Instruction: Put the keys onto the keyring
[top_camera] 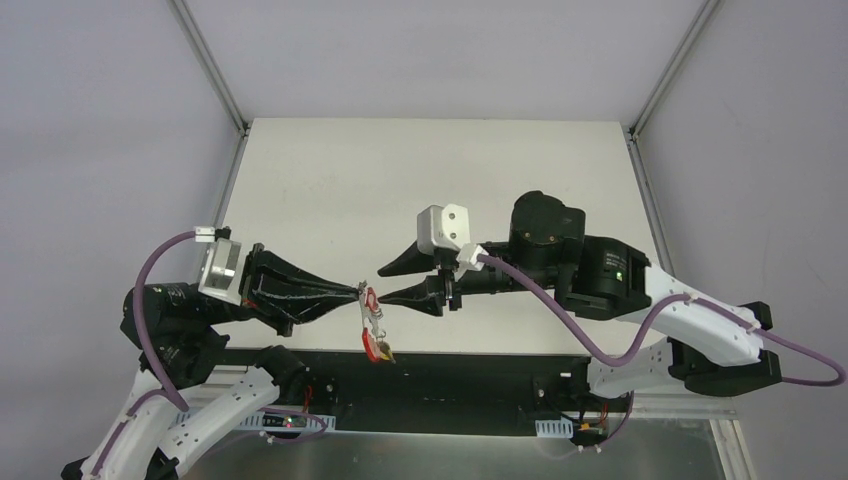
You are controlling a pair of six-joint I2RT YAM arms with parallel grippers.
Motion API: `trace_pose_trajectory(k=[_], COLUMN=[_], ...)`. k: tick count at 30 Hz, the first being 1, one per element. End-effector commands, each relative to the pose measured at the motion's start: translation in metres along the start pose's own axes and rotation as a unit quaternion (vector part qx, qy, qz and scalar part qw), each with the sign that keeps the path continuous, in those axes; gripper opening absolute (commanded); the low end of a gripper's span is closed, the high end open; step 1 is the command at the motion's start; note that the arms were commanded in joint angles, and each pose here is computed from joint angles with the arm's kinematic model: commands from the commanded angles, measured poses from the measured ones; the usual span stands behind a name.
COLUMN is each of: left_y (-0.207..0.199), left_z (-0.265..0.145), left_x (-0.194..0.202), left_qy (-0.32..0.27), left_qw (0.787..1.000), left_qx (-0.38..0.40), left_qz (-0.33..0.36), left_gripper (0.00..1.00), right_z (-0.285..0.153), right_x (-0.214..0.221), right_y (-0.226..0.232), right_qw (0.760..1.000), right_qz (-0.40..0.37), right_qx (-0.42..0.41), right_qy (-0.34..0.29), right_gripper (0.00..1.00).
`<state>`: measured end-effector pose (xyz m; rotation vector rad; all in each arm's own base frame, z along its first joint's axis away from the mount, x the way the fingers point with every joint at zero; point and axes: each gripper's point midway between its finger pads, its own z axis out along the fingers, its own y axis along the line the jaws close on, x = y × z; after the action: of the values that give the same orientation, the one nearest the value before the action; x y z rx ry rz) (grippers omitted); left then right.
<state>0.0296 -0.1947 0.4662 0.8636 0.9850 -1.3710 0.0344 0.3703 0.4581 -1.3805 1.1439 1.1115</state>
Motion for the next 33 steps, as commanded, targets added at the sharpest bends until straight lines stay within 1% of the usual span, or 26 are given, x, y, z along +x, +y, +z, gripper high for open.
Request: trace_pose_trajectory(k=[1,5,13,26,30,33], left_y=[-0.012,-0.014,-0.013,-0.015,-0.017,-0.017], left_z=[-0.001,-0.003,-0.005,-0.006,-0.007,-0.007], left_x=[-0.030,-0.032,-0.032,-0.030,-0.031,-0.031], left_qy=[-0.069,-0.082,-0.087,-0.087,-0.087,-0.087], left_qw=[0.997,0.995,0.995,0.995,0.995,0.995], left_qx=[0.014,0.018,0.014,0.017,0.019,0.018], left_qz=[0.044,0.046,0.050,0.050,0.052,0.052], left_gripper=[0.00,0.00,0.00,0.00,0.00,0.00], right_z=[0.006,0.013,0.017,0.012,0.012,0.011], right_x=[-0.041,-0.044,-0.050,-0.065,-0.067,-0.067], right_y=[0.000,0.002,0.011,0.011,0.011,0.012], right_qw=[0.997,0.996,0.995,0.993,0.992,0.992], right_qz=[-0.052,-0.060,-0.056,-0.056,-0.058,-0.058], right_qx=[-0.006,-0.015,-0.034,-0.018,-0.015,-0.016], right_qy=[-0.060,-0.065,-0.076,-0.106,-0.111,-0.111], right_gripper=[0.39,0.39,0.35,0.29,0.22,0.19])
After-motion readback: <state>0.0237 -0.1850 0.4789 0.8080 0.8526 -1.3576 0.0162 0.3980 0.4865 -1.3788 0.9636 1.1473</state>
